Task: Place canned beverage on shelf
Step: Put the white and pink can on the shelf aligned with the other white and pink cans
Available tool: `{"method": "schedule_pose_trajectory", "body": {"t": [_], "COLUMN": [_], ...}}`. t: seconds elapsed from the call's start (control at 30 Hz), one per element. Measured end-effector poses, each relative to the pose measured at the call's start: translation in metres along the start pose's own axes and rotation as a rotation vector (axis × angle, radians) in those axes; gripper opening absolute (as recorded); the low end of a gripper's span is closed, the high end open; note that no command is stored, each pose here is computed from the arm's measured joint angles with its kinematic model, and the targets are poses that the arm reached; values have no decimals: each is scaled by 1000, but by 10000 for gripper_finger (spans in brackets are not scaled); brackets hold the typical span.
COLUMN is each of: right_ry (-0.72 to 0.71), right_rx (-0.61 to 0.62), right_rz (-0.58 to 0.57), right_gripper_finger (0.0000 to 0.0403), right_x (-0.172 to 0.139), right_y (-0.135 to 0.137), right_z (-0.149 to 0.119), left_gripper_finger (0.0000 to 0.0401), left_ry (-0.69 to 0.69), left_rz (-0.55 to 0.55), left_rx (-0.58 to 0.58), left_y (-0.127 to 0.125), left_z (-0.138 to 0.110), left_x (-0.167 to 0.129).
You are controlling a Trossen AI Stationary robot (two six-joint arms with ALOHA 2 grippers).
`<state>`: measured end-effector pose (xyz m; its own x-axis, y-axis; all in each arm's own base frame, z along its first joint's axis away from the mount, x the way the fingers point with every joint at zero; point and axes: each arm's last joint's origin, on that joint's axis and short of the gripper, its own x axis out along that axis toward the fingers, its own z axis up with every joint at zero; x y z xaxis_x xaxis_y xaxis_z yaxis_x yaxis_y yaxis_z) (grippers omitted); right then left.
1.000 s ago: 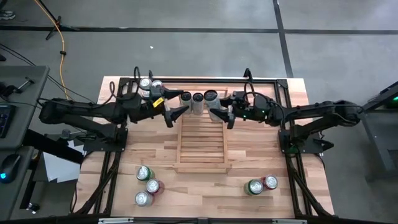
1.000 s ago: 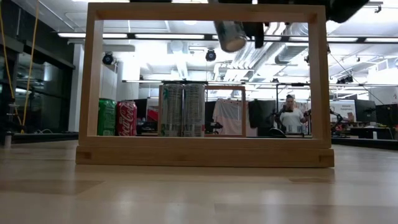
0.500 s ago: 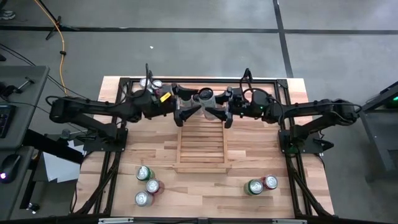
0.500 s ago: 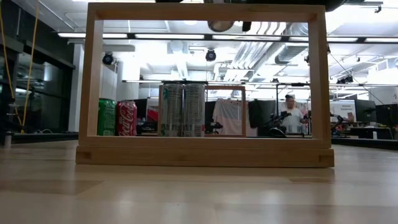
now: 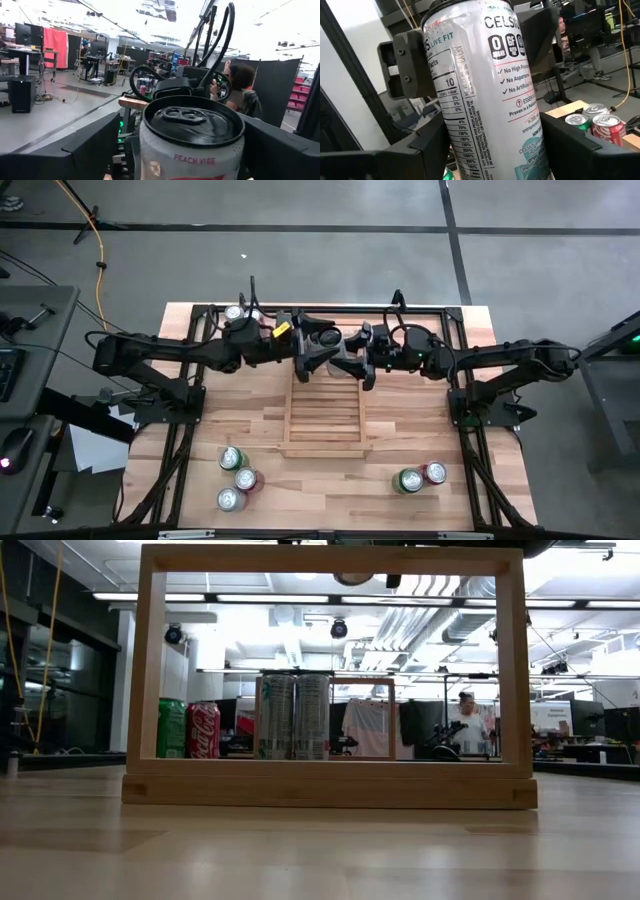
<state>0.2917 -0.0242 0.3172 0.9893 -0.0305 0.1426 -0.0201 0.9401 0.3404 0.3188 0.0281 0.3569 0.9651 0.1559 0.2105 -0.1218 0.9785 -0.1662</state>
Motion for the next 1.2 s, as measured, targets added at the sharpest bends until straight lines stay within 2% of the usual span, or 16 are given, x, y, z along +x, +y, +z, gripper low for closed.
{"method": "schedule_pose_trajectory", "body": {"t": [0.2, 0.33, 0.5, 0.87, 1.03, 1.2], "right_ry": [0, 0, 22, 79, 110, 200], "right_rx": [2, 2, -4, 3, 4, 16], "right_rz": [-1, -2, -24, -79, -91, -131], "right_gripper_finger": [252, 264, 296, 311, 311, 312], "right_x": [0, 0, -3, -24, -33, -33], "right_y": [0, 0, -4, -7, -5, -3], "right_z": [0, 0, 2, 18, 21, 28], "left_gripper_finger": [240, 238, 238, 238, 238, 238], "left_ry": [16, 24, 73, 179, 312, 366], "left_rz": [1, 9, 34, 213, 262, 230], "left_rx": [2, 6, 29, 154, 177, 177], "left_y": [0, 3, 9, 17, 20, 15], "left_z": [-1, 2, 8, 21, 4, -16], "left_x": [0, -2, -11, -34, -34, -22]}}
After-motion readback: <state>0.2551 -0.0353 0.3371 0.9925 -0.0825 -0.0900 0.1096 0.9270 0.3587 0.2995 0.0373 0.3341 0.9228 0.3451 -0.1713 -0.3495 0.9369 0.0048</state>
